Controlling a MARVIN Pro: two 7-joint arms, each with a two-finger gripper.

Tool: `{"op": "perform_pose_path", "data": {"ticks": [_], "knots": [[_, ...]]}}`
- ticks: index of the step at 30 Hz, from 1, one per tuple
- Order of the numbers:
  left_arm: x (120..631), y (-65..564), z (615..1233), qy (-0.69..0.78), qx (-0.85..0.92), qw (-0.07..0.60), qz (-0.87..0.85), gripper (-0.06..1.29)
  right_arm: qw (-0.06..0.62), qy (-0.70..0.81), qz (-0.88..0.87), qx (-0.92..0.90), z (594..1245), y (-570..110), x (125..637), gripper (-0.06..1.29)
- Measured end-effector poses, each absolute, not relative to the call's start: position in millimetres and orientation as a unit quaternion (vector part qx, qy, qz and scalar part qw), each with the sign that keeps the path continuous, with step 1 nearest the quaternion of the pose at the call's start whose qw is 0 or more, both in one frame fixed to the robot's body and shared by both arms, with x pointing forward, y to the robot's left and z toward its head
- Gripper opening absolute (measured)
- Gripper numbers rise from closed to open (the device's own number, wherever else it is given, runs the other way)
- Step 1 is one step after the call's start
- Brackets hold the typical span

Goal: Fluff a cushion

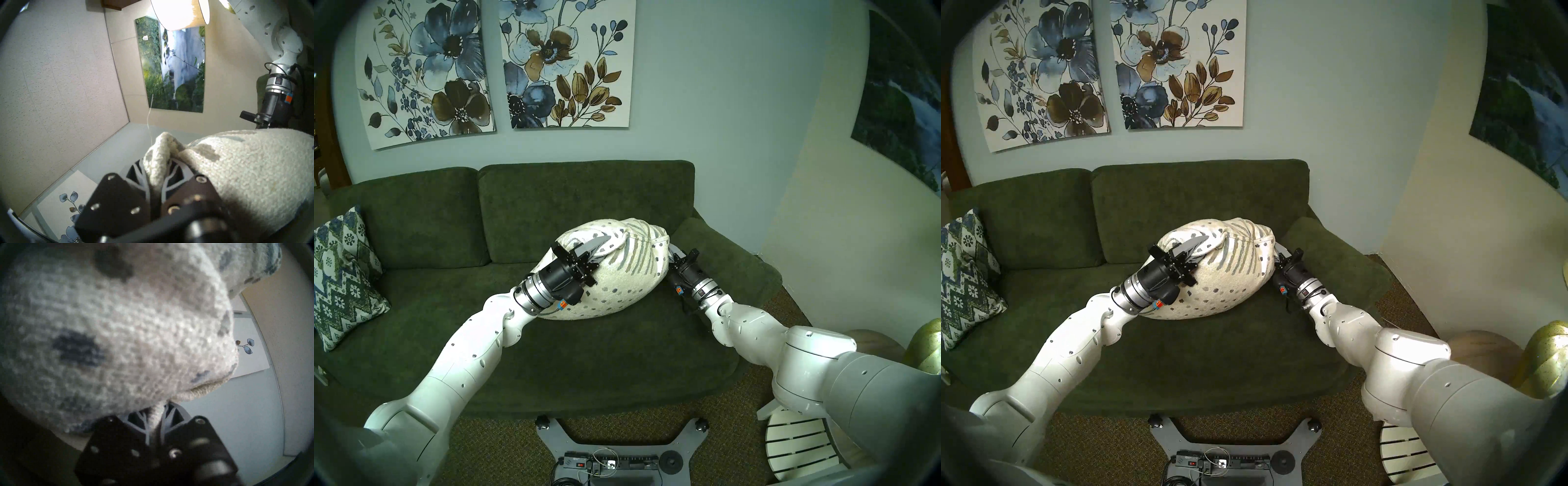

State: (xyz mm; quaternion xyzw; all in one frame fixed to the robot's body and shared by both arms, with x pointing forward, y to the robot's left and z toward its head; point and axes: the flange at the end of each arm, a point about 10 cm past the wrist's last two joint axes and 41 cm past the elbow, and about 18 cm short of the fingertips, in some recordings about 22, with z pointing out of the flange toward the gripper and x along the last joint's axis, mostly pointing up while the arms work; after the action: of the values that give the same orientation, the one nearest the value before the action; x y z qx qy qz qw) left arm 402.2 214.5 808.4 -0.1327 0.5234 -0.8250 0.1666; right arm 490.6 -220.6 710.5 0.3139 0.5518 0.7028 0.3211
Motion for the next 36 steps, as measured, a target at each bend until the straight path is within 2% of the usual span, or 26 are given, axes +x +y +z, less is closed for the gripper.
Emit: {"op": "perform_pose_path", "data": {"ticks": [7,16,36], "knots": [[357.8,231.6,730.5,0.58,-0.207,0.12,-0.779,0.05,0.297,0.597,0.662,0.342,661.0,-237.3,447.5,0.01],[303.5,234.7,661.9,0.617,-0.273,0.064,-0.736,0.04,0.266,0.627,0.628,0.376,618.8,-245.5,403.0,0.0],[219.7,238.0,582.9,0.656,-0.359,-0.012,-0.664,0.03,0.208,0.663,0.58,0.426,565.9,-253.8,332.5,0.0]]}}
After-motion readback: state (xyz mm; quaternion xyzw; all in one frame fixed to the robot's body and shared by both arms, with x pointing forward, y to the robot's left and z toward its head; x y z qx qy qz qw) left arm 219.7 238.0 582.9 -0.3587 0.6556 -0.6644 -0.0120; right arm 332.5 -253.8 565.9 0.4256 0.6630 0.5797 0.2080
